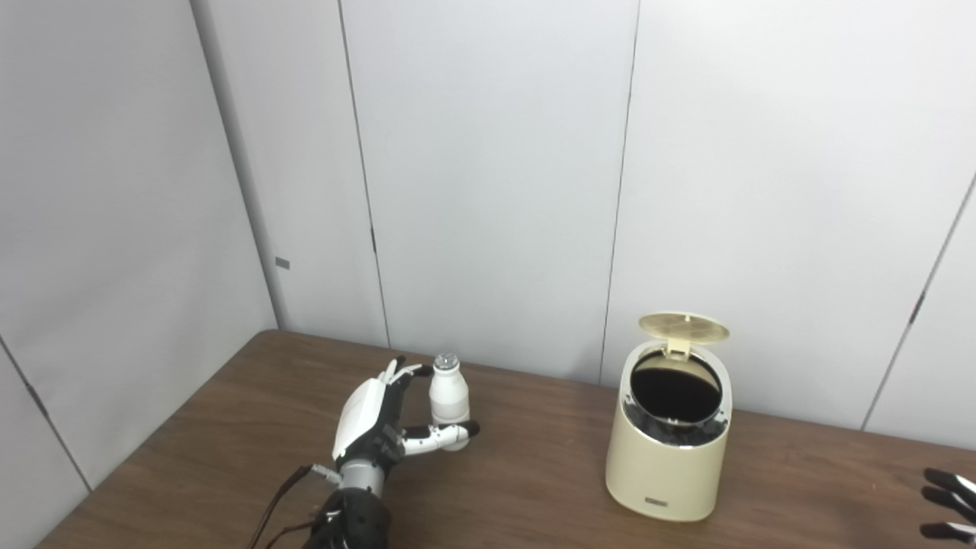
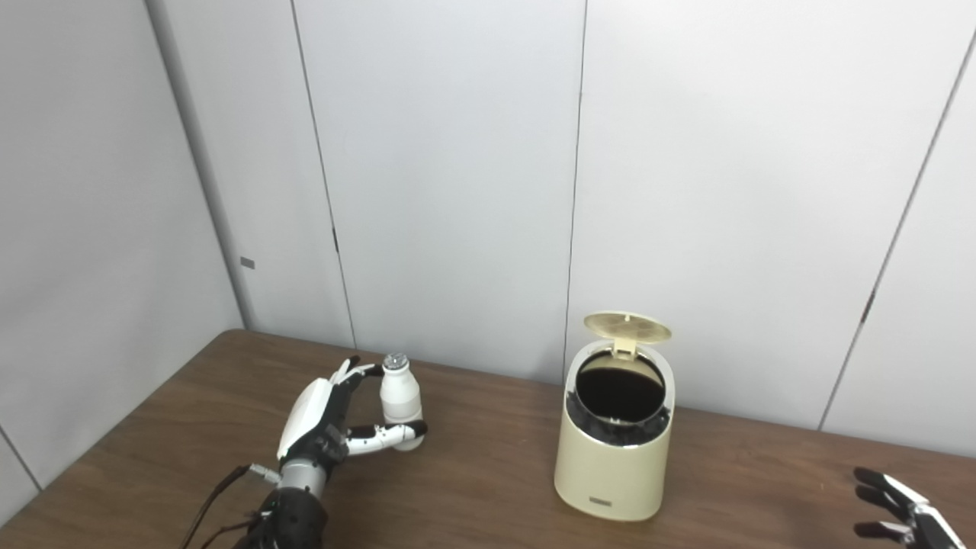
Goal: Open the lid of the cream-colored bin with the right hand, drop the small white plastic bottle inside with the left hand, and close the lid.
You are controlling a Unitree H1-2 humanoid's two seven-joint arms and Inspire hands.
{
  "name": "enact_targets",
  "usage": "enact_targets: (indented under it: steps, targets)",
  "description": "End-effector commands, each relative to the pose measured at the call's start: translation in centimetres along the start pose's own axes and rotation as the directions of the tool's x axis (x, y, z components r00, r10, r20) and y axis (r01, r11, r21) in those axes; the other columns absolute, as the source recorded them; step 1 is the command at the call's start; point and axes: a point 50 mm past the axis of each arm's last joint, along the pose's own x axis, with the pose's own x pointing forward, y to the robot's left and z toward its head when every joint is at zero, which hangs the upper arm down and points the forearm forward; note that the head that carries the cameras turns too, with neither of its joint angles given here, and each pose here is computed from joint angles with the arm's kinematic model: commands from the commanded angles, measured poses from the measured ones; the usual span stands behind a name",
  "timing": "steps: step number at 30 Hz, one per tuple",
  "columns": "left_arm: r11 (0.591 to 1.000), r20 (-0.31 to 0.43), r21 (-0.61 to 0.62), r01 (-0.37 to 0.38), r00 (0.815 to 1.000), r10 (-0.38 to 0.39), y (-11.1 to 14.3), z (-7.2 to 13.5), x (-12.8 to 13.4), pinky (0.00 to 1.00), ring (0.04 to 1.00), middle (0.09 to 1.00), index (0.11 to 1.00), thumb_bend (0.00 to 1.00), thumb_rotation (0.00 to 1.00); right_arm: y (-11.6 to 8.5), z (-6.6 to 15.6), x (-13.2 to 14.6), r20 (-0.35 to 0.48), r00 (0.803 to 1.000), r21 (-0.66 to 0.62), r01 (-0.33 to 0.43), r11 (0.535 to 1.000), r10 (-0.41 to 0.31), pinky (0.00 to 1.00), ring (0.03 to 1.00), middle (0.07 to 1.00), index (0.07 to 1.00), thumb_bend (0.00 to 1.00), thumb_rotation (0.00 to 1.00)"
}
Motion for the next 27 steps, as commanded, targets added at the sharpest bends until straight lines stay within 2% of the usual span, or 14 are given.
enact_targets:
  steps: [1,4,6,10,15,18,20,24,27]
  targets:
    - [1.000,0.064,-0.004,-0.028,0.998,0.028,1.0,1.7,1.4,0.89,1.000,0.997,0.835,1.00,0.38,-0.7,-1.0,-2.7,-0.038,0.999,-0.035,-0.022,0.999,0.021,0.53,0.724,0.772,0.726,0.93,0.77]
    - [1.000,0.072,0.000,-0.028,0.997,0.028,0.9,1.7,1.4,0.91,1.000,0.975,0.829,1.00,0.37,-0.7,-0.9,-2.8,-0.037,0.999,-0.028,-0.023,0.999,0.022,0.48,0.692,0.760,0.722,0.93,0.76]
    - [1.000,0.079,0.007,-0.029,0.996,0.028,0.7,1.7,1.4,0.97,1.000,0.951,0.825,1.00,0.38,-0.6,-0.8,-2.8,-0.037,0.999,-0.019,-0.022,1.000,0.021,0.52,0.715,0.763,0.723,0.92,0.74]
    - [1.000,0.078,-0.009,-0.027,0.997,0.028,0.4,1.6,1.6,0.96,1.000,0.966,0.829,1.00,0.37,-0.5,-0.5,-2.8,-0.032,0.999,-0.005,-0.019,1.000,0.018,0.52,0.710,0.763,0.711,0.91,0.71]
    - [0.999,0.089,0.016,-0.028,0.996,0.026,0.1,1.4,1.9,1.00,0.958,0.883,0.820,1.00,0.34,-0.4,0.1,-2.8,-0.018,0.999,-0.004,-0.029,1.000,0.028,0.53,0.726,0.767,0.717,0.89,0.70]
    - [0.998,0.104,0.048,-0.035,0.994,0.030,-0.1,1.5,2.0,1.00,0.927,0.811,0.800,1.00,0.29,-0.5,0.5,-2.8,-0.004,1.000,-0.013,-0.031,0.999,0.031,0.54,0.730,0.776,0.731,0.87,0.71]
    - [0.998,0.115,0.040,-0.057,0.992,0.052,-0.3,1.4,2.1,1.00,0.886,0.762,0.765,0.94,0.24,-0.5,0.7,-2.8,-0.002,1.000,-0.013,-0.030,0.999,0.030,0.52,0.714,0.775,0.731,0.86,0.71]
    - [0.992,0.125,-0.015,-0.122,0.984,0.123,-0.8,1.2,2.4,1.00,0.838,0.728,0.719,0.88,0.18,-0.5,1.0,-2.8,-0.001,1.000,-0.012,-0.027,1.000,0.027,0.54,0.724,0.773,0.728,0.85,0.69]
    - [0.977,0.136,-0.089,-0.195,0.969,0.205,-1.2,1.0,2.6,1.00,0.754,0.673,0.655,0.85,0.09,-0.4,1.4,-2.9,-0.001,1.000,-0.007,-0.030,1.000,0.030,0.55,0.730,0.774,0.728,0.83,0.67]
